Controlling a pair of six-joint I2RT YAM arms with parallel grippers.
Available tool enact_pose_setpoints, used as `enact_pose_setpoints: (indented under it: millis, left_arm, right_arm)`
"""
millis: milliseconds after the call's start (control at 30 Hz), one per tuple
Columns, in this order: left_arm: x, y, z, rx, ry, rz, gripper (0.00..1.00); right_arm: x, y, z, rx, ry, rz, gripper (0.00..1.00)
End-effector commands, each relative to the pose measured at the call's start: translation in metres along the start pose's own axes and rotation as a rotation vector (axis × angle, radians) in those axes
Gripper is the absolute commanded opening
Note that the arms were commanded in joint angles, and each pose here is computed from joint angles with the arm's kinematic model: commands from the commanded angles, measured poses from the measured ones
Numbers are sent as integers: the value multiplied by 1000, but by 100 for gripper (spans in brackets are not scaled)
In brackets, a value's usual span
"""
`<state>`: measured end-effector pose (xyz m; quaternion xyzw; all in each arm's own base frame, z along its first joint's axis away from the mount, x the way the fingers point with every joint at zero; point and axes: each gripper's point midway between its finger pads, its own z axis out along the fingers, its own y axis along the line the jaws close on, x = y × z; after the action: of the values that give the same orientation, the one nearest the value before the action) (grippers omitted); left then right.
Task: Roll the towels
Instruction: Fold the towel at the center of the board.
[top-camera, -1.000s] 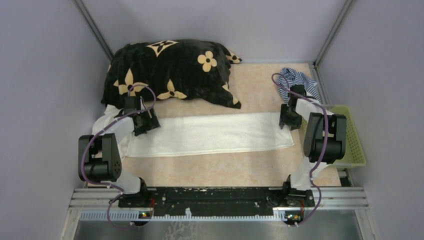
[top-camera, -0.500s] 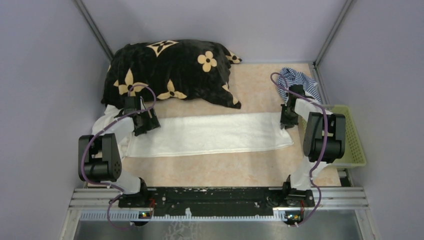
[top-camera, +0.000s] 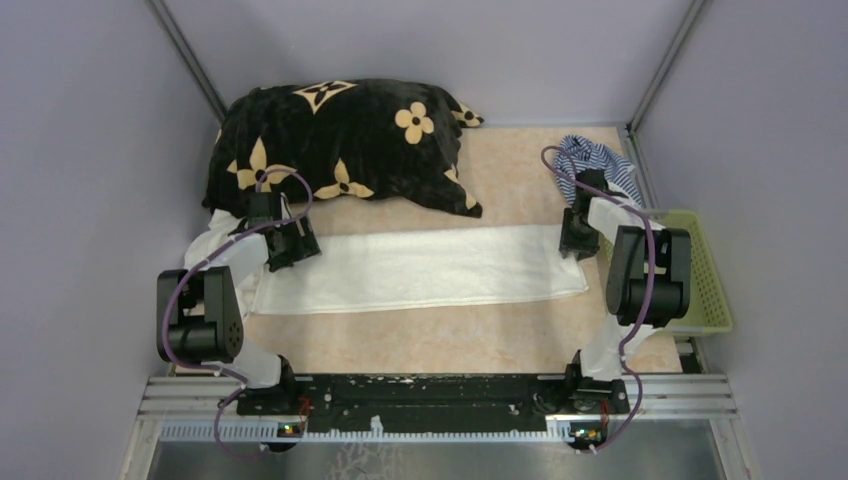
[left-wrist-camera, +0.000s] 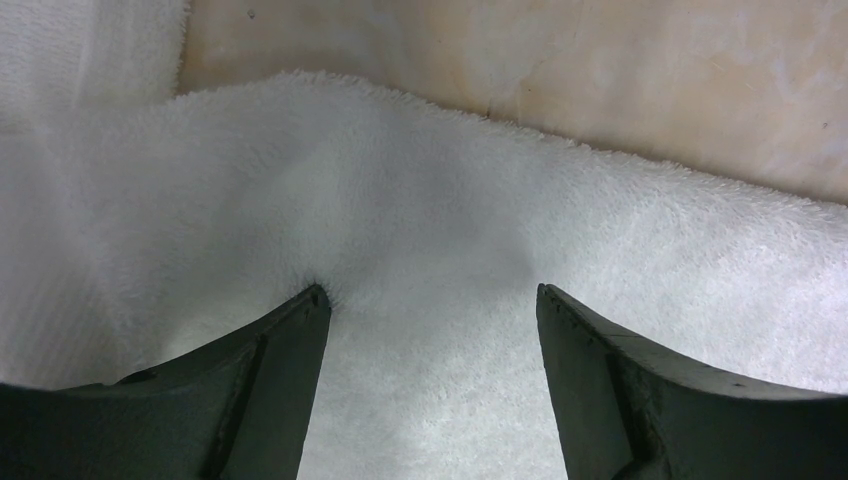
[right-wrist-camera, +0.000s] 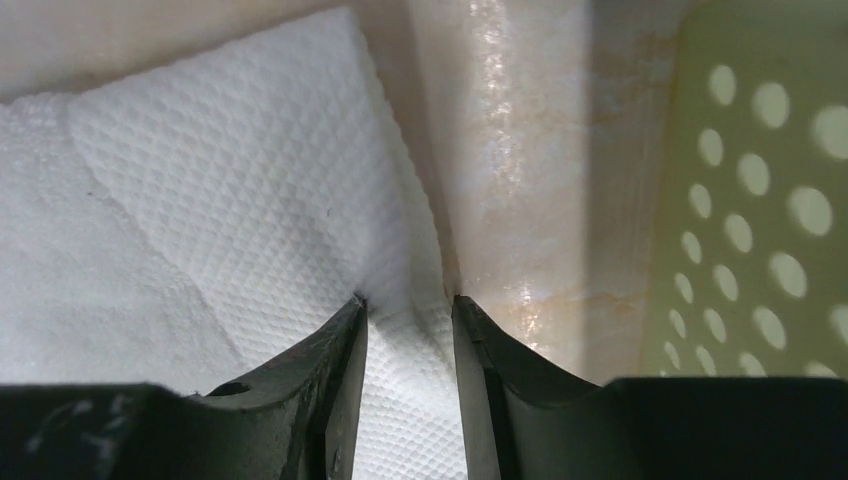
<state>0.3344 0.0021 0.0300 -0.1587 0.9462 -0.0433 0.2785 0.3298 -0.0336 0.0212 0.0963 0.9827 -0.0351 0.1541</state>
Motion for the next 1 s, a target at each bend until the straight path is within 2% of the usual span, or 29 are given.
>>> enact_pose_setpoints:
  millis: [0, 67, 167, 233, 367, 600, 967]
  left_arm:
    - [-1, 10, 3, -40, 10, 20, 82]
    - [-1, 10, 2, -41, 9, 18, 82]
    - [-3, 6, 2, -22, 2, 18, 82]
    - [-2, 5, 2, -17, 5, 17, 82]
    - [-1, 4, 2, -9, 6, 12, 83]
    - [-1, 0, 3, 9, 9, 9, 83]
    - [0, -1, 4, 17, 15, 8, 83]
  right_arm:
    - [-12, -37, -16, 200, -64, 35, 38]
    - [-15, -41, -24, 217, -57, 21, 38]
    - [-14, -21, -34, 106, -46, 5, 38]
    - [-6, -8, -44, 28, -38, 13, 39]
    - [27, -5, -54, 2, 50, 60, 42]
    - [57, -12, -65, -45, 34, 346, 46]
    - [86, -18, -50, 21, -26, 587, 45]
